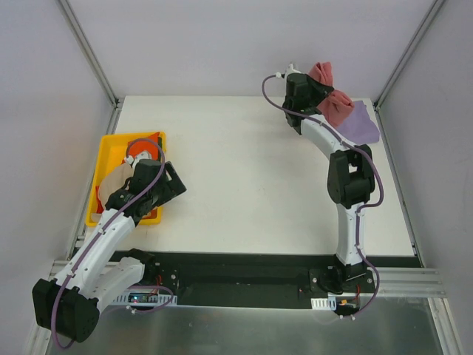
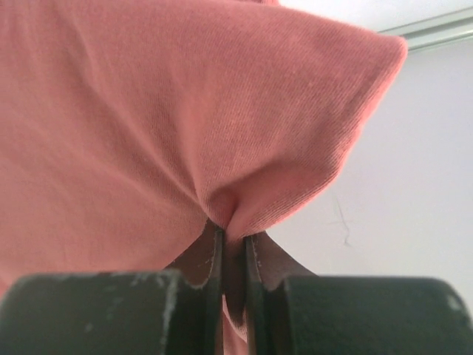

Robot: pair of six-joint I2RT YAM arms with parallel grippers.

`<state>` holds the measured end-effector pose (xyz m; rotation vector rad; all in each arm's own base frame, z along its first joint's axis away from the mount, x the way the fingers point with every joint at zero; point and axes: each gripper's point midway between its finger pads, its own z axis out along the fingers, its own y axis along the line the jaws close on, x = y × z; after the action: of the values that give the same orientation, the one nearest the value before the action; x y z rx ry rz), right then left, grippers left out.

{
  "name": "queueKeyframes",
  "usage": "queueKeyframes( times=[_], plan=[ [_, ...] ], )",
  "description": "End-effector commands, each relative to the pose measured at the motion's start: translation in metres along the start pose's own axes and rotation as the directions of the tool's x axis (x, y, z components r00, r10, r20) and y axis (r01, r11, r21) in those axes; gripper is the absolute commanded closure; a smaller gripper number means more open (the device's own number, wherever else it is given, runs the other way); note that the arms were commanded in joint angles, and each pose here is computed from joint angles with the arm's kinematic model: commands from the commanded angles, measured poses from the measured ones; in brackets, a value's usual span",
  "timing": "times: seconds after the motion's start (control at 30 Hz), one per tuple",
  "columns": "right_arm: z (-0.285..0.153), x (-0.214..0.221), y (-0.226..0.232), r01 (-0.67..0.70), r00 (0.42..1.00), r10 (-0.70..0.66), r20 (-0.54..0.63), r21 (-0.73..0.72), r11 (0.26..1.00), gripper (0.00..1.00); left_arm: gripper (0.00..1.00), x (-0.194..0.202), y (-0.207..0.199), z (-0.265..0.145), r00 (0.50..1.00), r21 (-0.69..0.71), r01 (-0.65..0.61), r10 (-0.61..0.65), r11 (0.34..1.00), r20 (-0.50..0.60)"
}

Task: Fold and stack the t-shirts
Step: Put the neatly folded tshirt into the corner of the board with the right arm

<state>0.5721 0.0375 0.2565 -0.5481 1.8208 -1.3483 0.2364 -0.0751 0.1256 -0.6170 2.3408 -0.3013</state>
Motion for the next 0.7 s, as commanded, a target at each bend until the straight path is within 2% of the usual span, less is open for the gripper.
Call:
queueKeyframes(
  times=[0.0, 0.3, 0.67],
  plan=[
    [-0.004, 0.000, -0.051, -0.135, 0.990, 0.137, -0.024, 0.068, 0.988, 1.00, 0.01, -0.012, -0.004, -0.006, 0.999, -0.006, 0.010, -0.010, 1.000, 0.031],
    [-0.007, 0.005, -0.068, -0.231, 0.973, 0.231, 0.000, -0.062, 0.971, 1.00, 0.01, -0.014, -0.006, -0.008, 0.999, 0.007, 0.011, -0.012, 1.000, 0.035],
    [-0.001, 0.021, -0.086, -0.312, 0.950, 0.308, -0.056, -0.141, 0.939, 1.00, 0.01, -0.014, -0.006, -0.007, 0.999, -0.004, 0.012, -0.012, 1.000, 0.033]
  ],
)
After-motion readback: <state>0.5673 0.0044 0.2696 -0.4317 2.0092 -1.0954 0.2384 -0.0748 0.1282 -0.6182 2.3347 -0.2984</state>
